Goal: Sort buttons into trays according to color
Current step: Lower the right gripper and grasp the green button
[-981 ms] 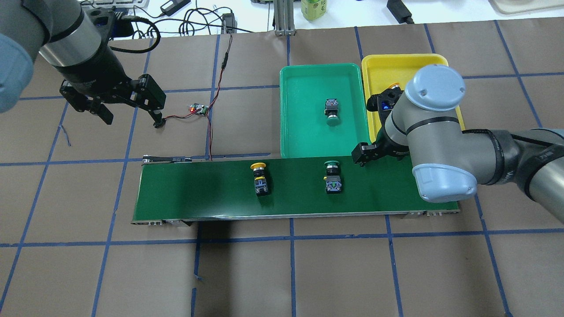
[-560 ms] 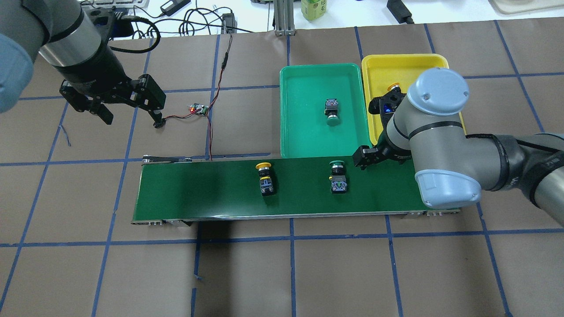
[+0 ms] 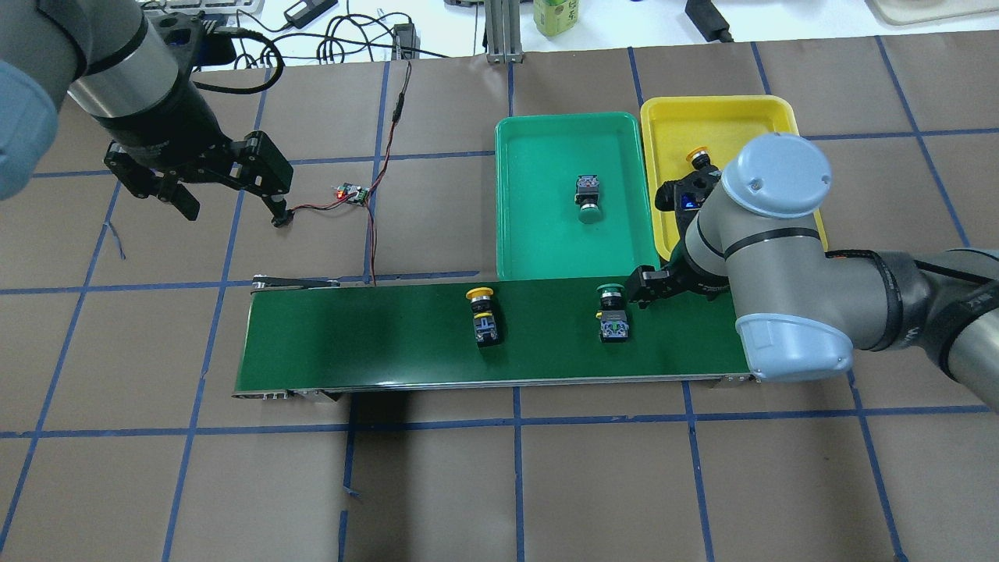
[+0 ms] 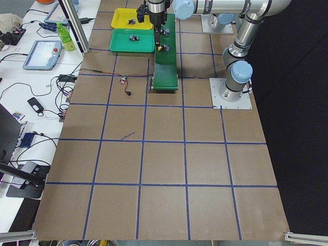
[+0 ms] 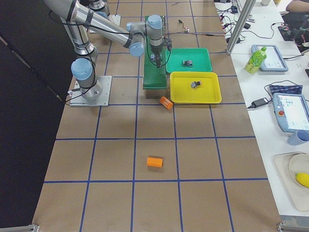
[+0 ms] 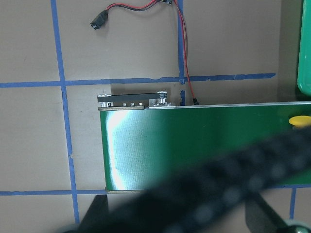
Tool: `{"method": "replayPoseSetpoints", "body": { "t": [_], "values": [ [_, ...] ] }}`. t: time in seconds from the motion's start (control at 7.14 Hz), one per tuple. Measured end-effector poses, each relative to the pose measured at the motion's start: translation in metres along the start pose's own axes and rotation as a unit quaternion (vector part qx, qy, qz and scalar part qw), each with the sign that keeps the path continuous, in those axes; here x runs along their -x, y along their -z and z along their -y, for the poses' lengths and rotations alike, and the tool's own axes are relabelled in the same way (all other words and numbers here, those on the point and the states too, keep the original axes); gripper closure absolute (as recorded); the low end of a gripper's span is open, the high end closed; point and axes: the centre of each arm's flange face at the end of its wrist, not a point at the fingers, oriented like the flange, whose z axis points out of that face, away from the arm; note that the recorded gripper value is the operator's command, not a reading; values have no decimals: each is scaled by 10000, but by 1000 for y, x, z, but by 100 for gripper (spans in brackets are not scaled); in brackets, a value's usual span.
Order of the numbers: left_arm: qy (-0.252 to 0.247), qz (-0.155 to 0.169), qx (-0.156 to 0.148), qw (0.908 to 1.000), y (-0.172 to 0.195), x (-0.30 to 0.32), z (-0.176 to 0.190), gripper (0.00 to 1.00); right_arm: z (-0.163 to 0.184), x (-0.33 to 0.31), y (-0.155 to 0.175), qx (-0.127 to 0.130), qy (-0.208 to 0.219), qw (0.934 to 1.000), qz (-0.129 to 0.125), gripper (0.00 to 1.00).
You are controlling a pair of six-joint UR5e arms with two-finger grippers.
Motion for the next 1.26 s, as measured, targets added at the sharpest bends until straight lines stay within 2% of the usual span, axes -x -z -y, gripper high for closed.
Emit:
{"method": "replayPoseSetpoints", "body": {
  "t": [1.26],
  "values": [
    [7,-4,-7,10000,0,1,0,0,-2,1,-3,40,7,10000,13,0]
  ]
}}
